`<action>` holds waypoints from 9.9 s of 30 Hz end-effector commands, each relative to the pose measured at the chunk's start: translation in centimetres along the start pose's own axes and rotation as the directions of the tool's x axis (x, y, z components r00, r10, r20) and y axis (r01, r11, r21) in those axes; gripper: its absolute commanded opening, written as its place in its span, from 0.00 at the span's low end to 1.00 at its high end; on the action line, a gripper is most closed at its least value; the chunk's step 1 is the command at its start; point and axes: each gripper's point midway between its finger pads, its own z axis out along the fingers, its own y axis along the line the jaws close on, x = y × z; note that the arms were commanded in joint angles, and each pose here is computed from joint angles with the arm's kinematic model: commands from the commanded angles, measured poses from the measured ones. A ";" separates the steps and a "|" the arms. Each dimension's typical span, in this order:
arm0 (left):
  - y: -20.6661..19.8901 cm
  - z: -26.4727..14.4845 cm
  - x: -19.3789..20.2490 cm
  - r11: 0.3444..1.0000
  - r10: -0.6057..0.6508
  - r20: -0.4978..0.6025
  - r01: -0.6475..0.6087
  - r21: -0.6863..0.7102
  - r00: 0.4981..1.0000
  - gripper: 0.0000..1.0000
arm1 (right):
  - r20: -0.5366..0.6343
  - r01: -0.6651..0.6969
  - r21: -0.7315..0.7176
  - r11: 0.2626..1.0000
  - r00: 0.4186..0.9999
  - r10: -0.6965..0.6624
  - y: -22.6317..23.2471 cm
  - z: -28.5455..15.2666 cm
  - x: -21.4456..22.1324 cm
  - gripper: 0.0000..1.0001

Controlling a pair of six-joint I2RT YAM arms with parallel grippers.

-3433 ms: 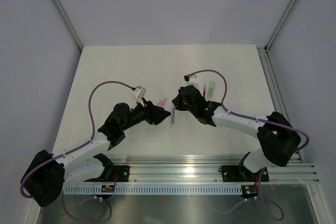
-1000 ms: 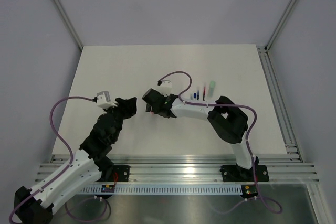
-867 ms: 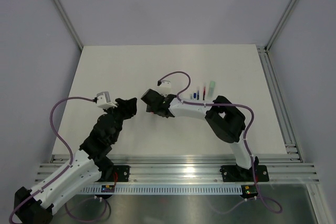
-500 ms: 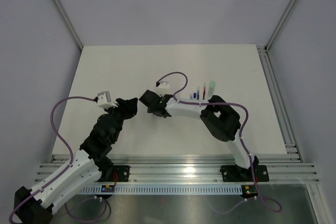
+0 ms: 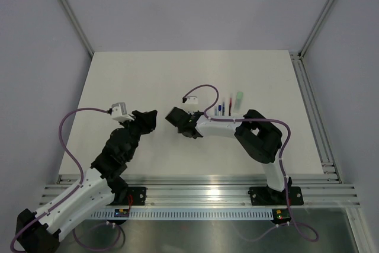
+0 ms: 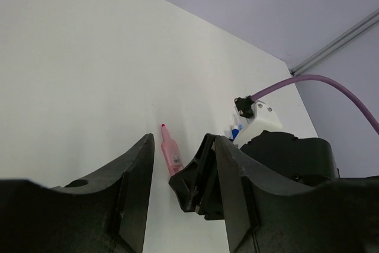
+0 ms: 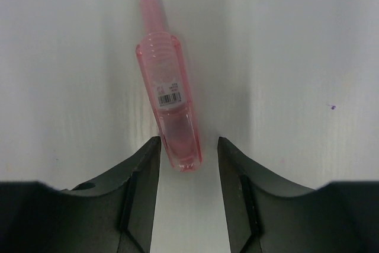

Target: Insert the pens into the pen caps

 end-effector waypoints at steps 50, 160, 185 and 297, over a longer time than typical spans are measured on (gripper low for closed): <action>-9.7 1.7 6.8 0.898 0.095 -0.322 0.058 0.436 0.942 0.52 | 0.021 0.145 -0.463 0.874 0.988 -0.153 -3.0 -16.5 -2.5 0.04; -15.6 -2.6 6.8 0.697 0.235 -0.227 -0.001 0.717 0.945 0.00 | 0.197 0.078 -0.493 0.866 0.980 0.023 -6.4 -27.2 -17.1 0.00; -15.5 -2.9 6.0 0.696 0.231 -0.189 -0.026 0.718 0.954 0.00 | -0.122 0.102 -0.663 0.742 0.963 -0.241 -2.1 -22.9 -13.4 0.00; -8.5 0.9 5.1 0.929 0.139 -0.174 -0.068 0.363 0.975 0.99 | 0.181 0.020 -0.421 0.907 0.982 0.062 -7.2 -10.6 -25.5 0.99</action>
